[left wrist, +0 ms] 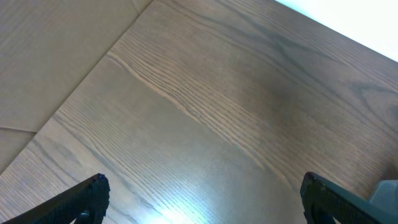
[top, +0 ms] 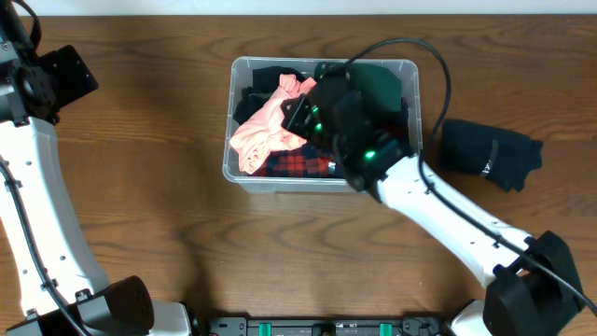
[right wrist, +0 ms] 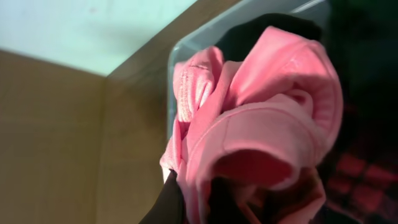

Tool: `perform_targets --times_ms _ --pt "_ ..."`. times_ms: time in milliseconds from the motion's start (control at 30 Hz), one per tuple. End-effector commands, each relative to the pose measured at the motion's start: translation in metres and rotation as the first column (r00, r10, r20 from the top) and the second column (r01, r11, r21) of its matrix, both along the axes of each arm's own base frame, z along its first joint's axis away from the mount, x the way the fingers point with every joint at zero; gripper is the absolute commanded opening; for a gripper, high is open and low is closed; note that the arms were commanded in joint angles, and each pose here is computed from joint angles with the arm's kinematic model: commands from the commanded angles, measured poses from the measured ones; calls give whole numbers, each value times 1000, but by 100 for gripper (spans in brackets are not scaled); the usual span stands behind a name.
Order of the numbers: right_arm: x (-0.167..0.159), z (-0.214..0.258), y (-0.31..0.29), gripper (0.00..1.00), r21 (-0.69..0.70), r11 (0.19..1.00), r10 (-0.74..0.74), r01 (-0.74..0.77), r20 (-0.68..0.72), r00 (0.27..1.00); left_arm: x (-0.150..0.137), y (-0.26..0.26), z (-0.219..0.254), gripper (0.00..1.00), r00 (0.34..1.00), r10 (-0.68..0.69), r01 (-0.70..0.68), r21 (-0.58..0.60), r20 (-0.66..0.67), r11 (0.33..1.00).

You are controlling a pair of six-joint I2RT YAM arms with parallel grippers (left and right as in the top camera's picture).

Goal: Pack container
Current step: 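Carry the pink shirt into the container's front left area, then release the pink shirt and move the right gripper to the black garment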

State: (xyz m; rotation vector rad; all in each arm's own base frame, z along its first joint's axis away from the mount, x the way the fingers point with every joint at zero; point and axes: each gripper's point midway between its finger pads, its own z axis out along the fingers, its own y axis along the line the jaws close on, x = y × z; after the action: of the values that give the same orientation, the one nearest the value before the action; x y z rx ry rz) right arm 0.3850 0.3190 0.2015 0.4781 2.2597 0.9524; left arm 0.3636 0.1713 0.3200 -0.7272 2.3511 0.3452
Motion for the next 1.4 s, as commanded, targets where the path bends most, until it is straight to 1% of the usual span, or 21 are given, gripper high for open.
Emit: perform_targets --times_ms 0,100,133,167,200,233,267,300,367,467,567,600,633,800,867,900,1067,1167,1267,1300,1367 --pt "1 8 -16 1 -61 979 -192 195 63 979 -3 3 -1 98 1000 17 -17 0 -3 1000" --pt "-10 -2 -23 1 -154 960 -225 234 72 972 -3 3 -1 98 1000 17 -17 0 -3 1000" --pt "-13 -5 -26 9 -179 954 -232 242 74 970 -3 3 -1 98 1000 17 -17 0 -3 1000" --pt "-15 -8 -28 29 -204 948 -233 244 77 969 -3 3 -1 98 1000 17 -17 0 -3 1000" --pt "-16 -8 -28 55 -223 946 -220 234 86 972 -3 3 -1 98 1000 17 -17 0 -3 1000" --pt "-16 -6 -28 75 -248 946 -188 208 104 977 -3 3 -1 98 1000 17 -17 0 -3 1000" --pt "-16 -3 -26 87 -264 947 -156 183 120 980 -3 3 -1 98 1000 17 -17 0 -3 1000" --pt "-17 4 -24 95 -280 948 -117 153 144 983 -3 3 -1 98 1000 17 -17 0 -3 1000" --pt "-17 18 -23 99 -305 945 -60 119 196 979 -3 3 -1 98 1000 17 -17 0 -3 1000" --pt "-17 52 -21 96 -360 931 55 65 313 948 -3 3 -1 98 1000 17 -17 0 -3 1000" --pt "-17 72 -22 86 -402 914 122 46 382 916 -3 3 -1 98 1000 17 -17 0 -3 1000" --pt "-16 73 -24 79 -412 910 130 44 384 914 -3 3 -1 98 1000 17 -17 0 -3 1000" --pt "-14 70 -24 70 -426 904 156 22 378 913 -3 3 -1 98 1000 17 -17 0 -3 1000" --pt "-5 30 -20 26 -465 880 247 -97 276 929 -3 3 -1 98 1000 17 -17 0 -3 1000" --pt "-2 6 -17 15 -479 866 273 -142 217 937 -3 3 -1 98 1000 17 -17 0 -3 1000" --pt "-1 -9 -14 11 -492 853 298 -175 185 936 -3 3 -1 98 1000 17 -17 0 -3 1000" --pt "-2 -87 -7 3 -535 797 340 -280 14 940 -3 3 -1 98 1000 17 -17 0 -3 1000" --pt "-4 -116 -6 1 -546 776 347 -316 -47 937 -3 3 -1 98 1000 17 -17 0 -3 1000" --pt "-3 -114 -5 1 -544 779 347 -312 -40 937 -3 3 -1 98 1000 17 -17 0 -3 1000" --pt "-1 -106 -6 1 -539 787 344 -301 -23 939 -3 3 -1 98 1000 17 -17 0 -3 1000" --pt "4 -84 -10 6 -525 806 333 -274 19 943 -3 3 -1 98 1000 17 -17 0 -3 1000"
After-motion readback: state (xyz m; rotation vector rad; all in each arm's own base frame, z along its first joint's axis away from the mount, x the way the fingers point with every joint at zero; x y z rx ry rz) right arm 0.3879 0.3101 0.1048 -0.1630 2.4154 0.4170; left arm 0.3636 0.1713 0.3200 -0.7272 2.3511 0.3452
